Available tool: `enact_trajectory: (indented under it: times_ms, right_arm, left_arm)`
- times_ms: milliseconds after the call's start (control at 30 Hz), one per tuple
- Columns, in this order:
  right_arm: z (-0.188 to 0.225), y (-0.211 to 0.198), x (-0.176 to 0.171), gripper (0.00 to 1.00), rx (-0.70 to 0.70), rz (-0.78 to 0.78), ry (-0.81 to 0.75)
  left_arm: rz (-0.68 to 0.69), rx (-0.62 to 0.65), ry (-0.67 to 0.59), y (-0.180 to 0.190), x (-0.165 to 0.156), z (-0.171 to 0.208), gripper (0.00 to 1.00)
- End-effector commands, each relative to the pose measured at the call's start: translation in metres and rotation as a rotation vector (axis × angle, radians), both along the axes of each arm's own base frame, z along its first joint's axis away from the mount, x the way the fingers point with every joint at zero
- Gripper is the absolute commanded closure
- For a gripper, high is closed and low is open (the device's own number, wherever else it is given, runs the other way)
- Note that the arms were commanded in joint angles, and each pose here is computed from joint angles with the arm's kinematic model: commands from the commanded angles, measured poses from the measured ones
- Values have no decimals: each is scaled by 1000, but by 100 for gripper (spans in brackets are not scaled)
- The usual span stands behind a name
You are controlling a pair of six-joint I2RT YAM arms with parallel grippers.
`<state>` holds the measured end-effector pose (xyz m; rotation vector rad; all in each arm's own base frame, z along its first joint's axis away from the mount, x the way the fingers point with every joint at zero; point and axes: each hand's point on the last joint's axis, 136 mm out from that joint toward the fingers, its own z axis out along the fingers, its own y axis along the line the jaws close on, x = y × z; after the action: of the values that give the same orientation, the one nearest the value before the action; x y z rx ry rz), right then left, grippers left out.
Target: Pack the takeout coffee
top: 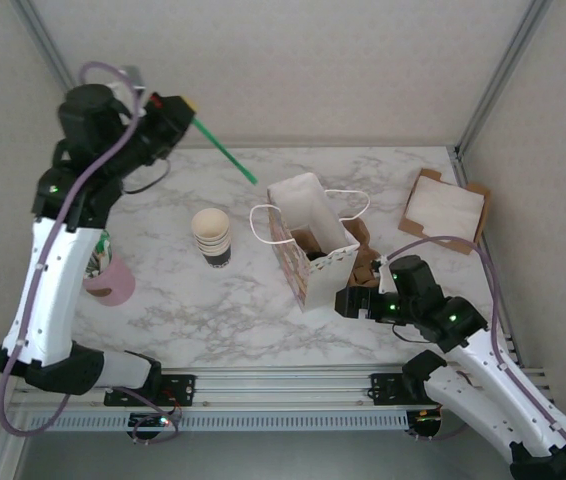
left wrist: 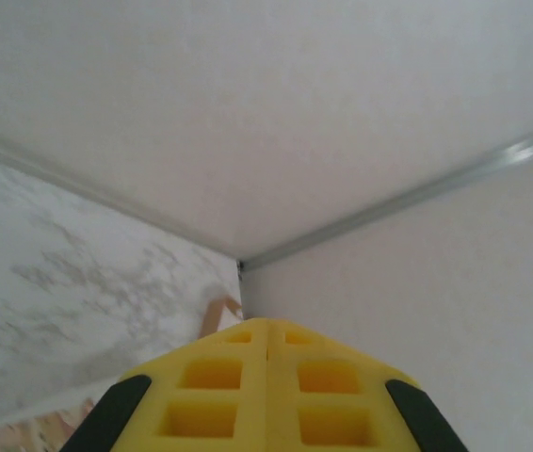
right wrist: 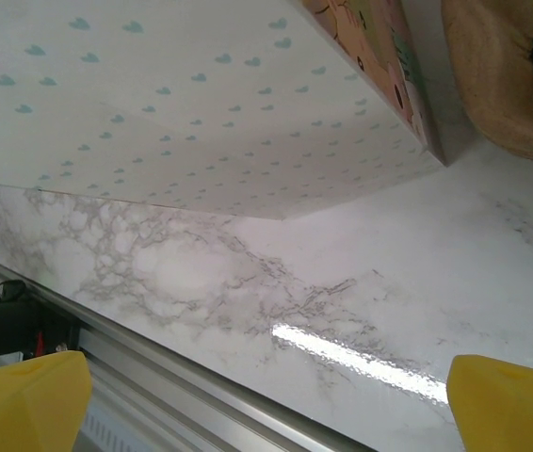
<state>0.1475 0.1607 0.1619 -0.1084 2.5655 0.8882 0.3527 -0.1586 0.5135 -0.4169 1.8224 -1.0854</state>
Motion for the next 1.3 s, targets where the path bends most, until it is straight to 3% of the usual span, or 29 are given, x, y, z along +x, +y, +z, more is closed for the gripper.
enact_trajectory:
  times_ms: [0, 300, 667, 800, 967, 1200, 1267]
  right_arm:
    - [1, -6, -2, 2, -6, -28, 5]
    - [1, -7, -5, 2, 0, -35, 10]
    - [-1, -8, -7, 2, 3, -44, 22]
    - [-1, -10, -8, 2, -4, -47, 25]
    - [-2, -11, -9, 2, -6, -50, 28]
    - [-3, -10, -8, 2, -3, -51, 26]
    - [-4, -10, -7, 2, -6, -57, 27]
  left_arm:
    - [-27, -6, -76, -29, -11, 24, 100]
    - [-94, 102, -29, -89, -6, -9, 100]
    - [-58, 454, 107, -133, 38, -102, 100]
    - [-57, 618, 142, -151, 43, -133, 100]
    - [-126, 734, 176, -180, 38, -166, 100]
    - [-135, 836, 266, -185, 41, -215, 100]
    - [-142, 841, 278, -187, 41, -224, 92]
